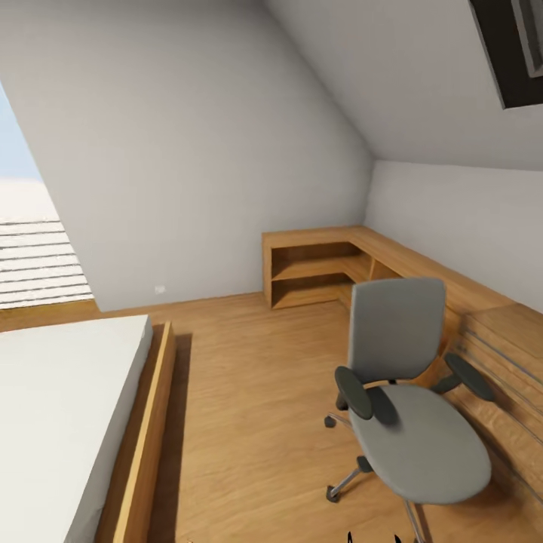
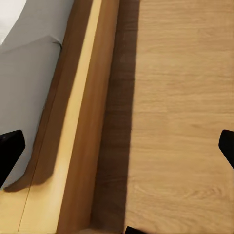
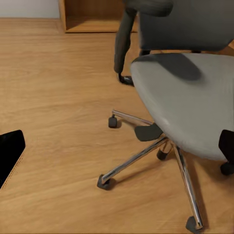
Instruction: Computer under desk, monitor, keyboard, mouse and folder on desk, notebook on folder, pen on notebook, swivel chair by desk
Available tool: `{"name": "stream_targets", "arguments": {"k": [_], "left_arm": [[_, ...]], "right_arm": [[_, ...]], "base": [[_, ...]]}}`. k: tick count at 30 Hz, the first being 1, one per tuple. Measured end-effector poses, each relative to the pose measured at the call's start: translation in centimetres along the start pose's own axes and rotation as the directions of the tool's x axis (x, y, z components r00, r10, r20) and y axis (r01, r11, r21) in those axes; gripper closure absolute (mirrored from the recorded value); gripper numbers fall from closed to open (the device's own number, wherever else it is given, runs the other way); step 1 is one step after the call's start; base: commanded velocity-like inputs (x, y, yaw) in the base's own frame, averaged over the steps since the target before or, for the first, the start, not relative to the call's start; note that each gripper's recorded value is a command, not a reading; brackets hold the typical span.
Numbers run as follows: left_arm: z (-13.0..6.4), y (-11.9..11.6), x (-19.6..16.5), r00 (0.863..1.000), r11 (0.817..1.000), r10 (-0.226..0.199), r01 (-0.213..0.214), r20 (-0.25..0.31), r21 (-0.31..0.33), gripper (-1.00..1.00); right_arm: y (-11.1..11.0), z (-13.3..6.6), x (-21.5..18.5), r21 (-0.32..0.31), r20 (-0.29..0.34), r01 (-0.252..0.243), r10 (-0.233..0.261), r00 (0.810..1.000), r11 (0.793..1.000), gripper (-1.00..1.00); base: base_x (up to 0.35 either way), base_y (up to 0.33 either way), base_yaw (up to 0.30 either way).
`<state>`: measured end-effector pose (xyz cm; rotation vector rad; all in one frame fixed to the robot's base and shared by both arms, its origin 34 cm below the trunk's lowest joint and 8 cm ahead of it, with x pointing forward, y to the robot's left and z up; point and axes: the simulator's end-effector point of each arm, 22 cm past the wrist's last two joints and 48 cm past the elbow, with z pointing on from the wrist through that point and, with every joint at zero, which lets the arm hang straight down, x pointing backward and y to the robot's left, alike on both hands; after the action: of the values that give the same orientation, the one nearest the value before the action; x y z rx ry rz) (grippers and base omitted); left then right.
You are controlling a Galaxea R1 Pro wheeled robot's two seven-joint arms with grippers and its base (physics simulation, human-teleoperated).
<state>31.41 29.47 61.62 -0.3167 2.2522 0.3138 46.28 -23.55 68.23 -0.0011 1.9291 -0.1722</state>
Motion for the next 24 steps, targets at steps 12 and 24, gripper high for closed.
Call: {"name": "stream_targets", "arguments": {"k": [12, 24], "left_arm": [[0.01, 0.01, -0.01, 1.000, 1.000, -0.001, 0.001, 0.000, -0.001, -1.00], [0.02, 0.03, -0.03, 1.000, 1.000, -0.001, 0.001, 0.001, -0.002, -1.00]], "right_arm": [[-0.04, 0.01, 0.02, 0.001, 0.000, 0.001, -0.001, 1.000, 1.000, -1.00], [-0.17, 0.02, 0.03, 0.001, 0.000, 0.003, -0.003, 1.000, 1.000, -1.00]], "base": [[0.014, 0.000, 0.282], [0.001, 0.000, 0.256]]}}
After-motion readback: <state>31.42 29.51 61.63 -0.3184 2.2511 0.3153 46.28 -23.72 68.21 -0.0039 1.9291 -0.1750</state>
